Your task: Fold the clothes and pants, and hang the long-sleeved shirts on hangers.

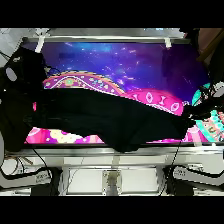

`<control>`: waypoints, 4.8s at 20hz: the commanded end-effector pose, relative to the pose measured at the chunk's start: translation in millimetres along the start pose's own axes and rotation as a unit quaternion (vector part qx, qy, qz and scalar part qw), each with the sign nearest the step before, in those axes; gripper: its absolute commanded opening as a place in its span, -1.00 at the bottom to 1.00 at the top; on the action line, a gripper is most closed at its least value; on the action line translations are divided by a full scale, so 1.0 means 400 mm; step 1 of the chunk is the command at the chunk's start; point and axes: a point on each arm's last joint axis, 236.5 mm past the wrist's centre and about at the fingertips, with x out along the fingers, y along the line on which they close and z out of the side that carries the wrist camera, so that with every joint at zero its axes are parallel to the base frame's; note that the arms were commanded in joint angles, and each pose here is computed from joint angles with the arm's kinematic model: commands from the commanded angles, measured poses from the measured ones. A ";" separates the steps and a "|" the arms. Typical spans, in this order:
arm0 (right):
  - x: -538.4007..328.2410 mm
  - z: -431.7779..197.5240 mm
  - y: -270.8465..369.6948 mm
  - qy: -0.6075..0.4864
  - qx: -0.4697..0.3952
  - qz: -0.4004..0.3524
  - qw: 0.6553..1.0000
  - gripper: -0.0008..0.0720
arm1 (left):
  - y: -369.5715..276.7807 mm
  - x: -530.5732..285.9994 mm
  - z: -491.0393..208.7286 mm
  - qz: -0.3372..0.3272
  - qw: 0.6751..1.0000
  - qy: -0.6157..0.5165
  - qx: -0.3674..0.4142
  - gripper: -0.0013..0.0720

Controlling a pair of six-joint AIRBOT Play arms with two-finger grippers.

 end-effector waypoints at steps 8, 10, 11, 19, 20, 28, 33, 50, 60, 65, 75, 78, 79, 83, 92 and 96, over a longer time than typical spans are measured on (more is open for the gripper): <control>0.040 -0.241 0.009 0.197 -0.011 0.015 0.980 -0.20 | 0.017 -0.010 -0.033 0.013 1.000 0.027 0.006 -0.89; 0.048 -0.306 -0.003 0.233 -0.023 0.006 0.972 -0.83 | 0.017 -0.011 -0.039 0.013 0.999 0.032 0.006 -0.89; 0.055 -0.329 -0.015 0.240 -0.026 -0.006 0.970 -0.89 | 0.017 -0.011 -0.040 0.013 0.999 0.033 0.006 -0.89; -0.028 -0.140 -0.047 0.009 -0.034 -0.069 0.997 0.11 | 0.017 -0.011 -0.041 0.013 0.999 0.033 0.006 -0.89; -0.036 -0.131 -0.049 0.002 -0.035 -0.072 0.997 0.11 | 0.017 -0.011 -0.041 0.013 0.999 0.033 0.006 -0.89; 0.069 -0.143 0.044 0.057 -0.045 0.032 0.997 0.11 | 0.017 -0.010 -0.041 0.013 0.999 0.034 0.006 -0.89; 0.095 -0.150 -0.019 0.077 -0.059 -0.014 0.995 0.11 | 0.017 -0.010 -0.041 0.013 0.999 0.034 0.006 -0.89; -0.079 -0.083 0.092 -0.018 -0.110 0.048 0.993 -0.89 | 0.064 -0.036 -0.038 0.035 0.999 0.025 0.000 -0.90; -0.410 0.174 0.033 -0.249 -0.088 -0.052 0.963 -0.89 | 0.269 -0.116 -0.050 0.075 0.987 -0.011 -0.140 -0.90; -0.327 0.036 -0.005 -0.121 -0.080 -0.056 0.988 -0.89 | 0.248 -0.103 -0.031 0.065 0.988 -0.021 -0.135 -0.90; -0.060 -0.388 -0.004 -0.017 0.024 -0.004 1.000 -0.90 | 0.251 -0.084 -0.036 0.066 0.989 -0.012 -0.134 -0.90; 0.032 -0.509 -0.006 0.068 0.021 -0.005 0.997 -0.89 | 0.255 -0.075 -0.040 0.070 0.989 -0.007 -0.132 -0.90; 0.026 -0.503 -0.014 0.064 0.022 -0.012 0.998 -0.71 | 0.255 -0.073 -0.041 0.070 0.989 -0.006 -0.132 -0.90; -0.126 -0.259 -0.091 -0.134 0.063 -0.072 0.986 0.55 | 0.254 -0.073 -0.040 0.069 0.989 -0.006 -0.132 -0.90; 0.013 0.125 0.062 -0.170 0.156 0.247 0.941 0.60 | 0.248 -0.028 -0.054 0.064 0.989 0.015 -0.134 -0.90; 0.110 0.211 0.070 -0.132 0.151 0.268 0.942 0.59 | 0.237 -0.013 -0.057 0.056 0.989 0.021 -0.135 -0.90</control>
